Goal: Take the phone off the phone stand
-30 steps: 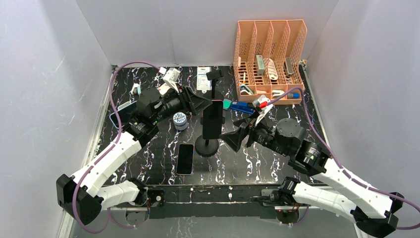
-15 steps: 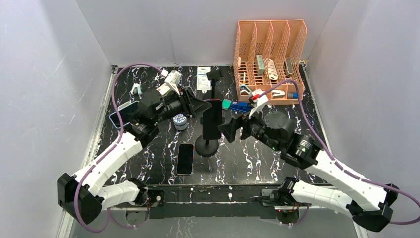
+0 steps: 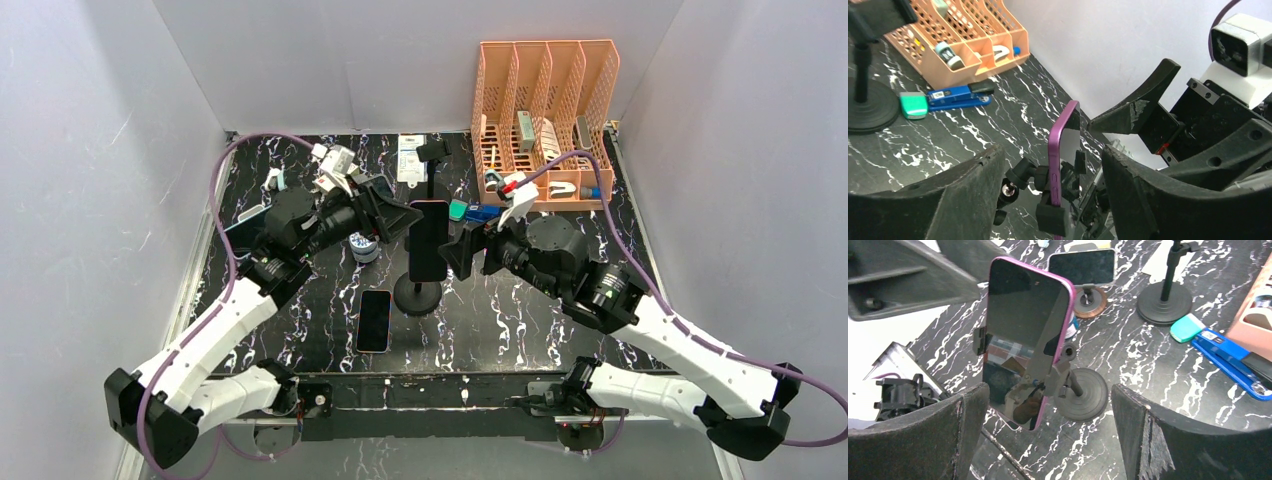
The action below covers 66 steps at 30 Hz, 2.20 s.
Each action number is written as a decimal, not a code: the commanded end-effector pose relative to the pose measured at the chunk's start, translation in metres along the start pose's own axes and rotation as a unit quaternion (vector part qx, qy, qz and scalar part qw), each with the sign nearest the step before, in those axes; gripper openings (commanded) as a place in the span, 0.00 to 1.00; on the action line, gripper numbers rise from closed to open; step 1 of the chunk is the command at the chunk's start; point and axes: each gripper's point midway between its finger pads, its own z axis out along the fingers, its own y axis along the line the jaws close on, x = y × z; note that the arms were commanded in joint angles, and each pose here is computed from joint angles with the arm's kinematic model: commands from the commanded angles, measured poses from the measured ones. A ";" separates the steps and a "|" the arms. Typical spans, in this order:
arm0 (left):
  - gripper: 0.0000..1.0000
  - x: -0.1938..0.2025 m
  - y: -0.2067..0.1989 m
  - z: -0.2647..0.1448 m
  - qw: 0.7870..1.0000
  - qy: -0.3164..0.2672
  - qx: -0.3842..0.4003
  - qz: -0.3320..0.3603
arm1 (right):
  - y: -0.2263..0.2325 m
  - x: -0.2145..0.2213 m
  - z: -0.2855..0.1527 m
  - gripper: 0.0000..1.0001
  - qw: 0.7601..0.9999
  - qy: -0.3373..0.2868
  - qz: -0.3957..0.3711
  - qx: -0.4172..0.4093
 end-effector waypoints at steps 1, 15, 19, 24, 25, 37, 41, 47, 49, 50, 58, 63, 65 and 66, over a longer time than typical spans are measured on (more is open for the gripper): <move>0.71 -0.025 0.007 -0.023 0.996 -0.065 -0.050 0.043 | -0.017 -0.026 -0.011 0.99 0.997 -0.052 0.008 0.050; 0.80 0.009 0.054 -0.068 0.979 -0.134 -0.118 0.093 | -0.010 -0.055 -0.008 0.99 0.991 -0.093 0.075 0.057; 0.80 0.015 0.040 -0.072 0.982 -0.141 -0.072 0.100 | 0.004 -0.067 -0.016 0.99 0.992 -0.105 0.062 0.019; 0.81 0.012 0.033 -0.077 0.981 -0.148 -0.061 0.107 | 0.006 -0.074 -0.010 0.99 0.996 -0.059 0.055 0.043; 0.81 0.012 0.033 -0.077 0.981 -0.148 -0.060 0.106 | 0.006 -0.073 -0.007 0.99 0.996 -0.044 0.055 0.053; 0.81 0.023 0.049 -0.076 0.981 -0.139 -0.088 0.107 | -0.004 -0.058 0.011 0.99 0.988 0.035 0.070 0.132; 0.81 0.026 0.050 -0.075 0.981 -0.136 -0.084 0.108 | 0.005 -0.064 0.011 0.99 0.988 0.030 0.064 0.134; 0.81 0.028 0.049 -0.073 0.982 -0.135 -0.074 0.112 | 0.016 -0.062 0.018 0.99 0.987 0.045 0.036 0.150; 0.80 0.029 0.049 -0.073 0.982 -0.135 -0.073 0.112 | 0.015 -0.060 0.020 0.99 0.985 0.049 0.028 0.161; 0.80 0.029 0.049 -0.073 0.982 -0.134 -0.074 0.112 | 0.014 -0.060 0.021 0.99 0.984 0.050 0.026 0.167; 0.80 0.029 0.046 -0.073 0.982 -0.131 -0.067 0.115 | 0.018 -0.050 0.035 0.99 0.980 0.073 0.016 0.185; 0.81 0.029 0.044 -0.075 0.982 -0.132 -0.065 0.119 | 0.024 -0.045 0.043 0.99 0.981 0.078 0.014 0.176; 0.81 0.028 0.043 -0.076 0.982 -0.133 -0.063 0.120 | 0.025 -0.043 0.046 0.99 0.981 0.081 0.011 0.175; 0.81 0.028 0.043 -0.076 0.982 -0.134 -0.062 0.120 | 0.025 -0.042 0.047 0.99 0.981 0.082 0.010 0.176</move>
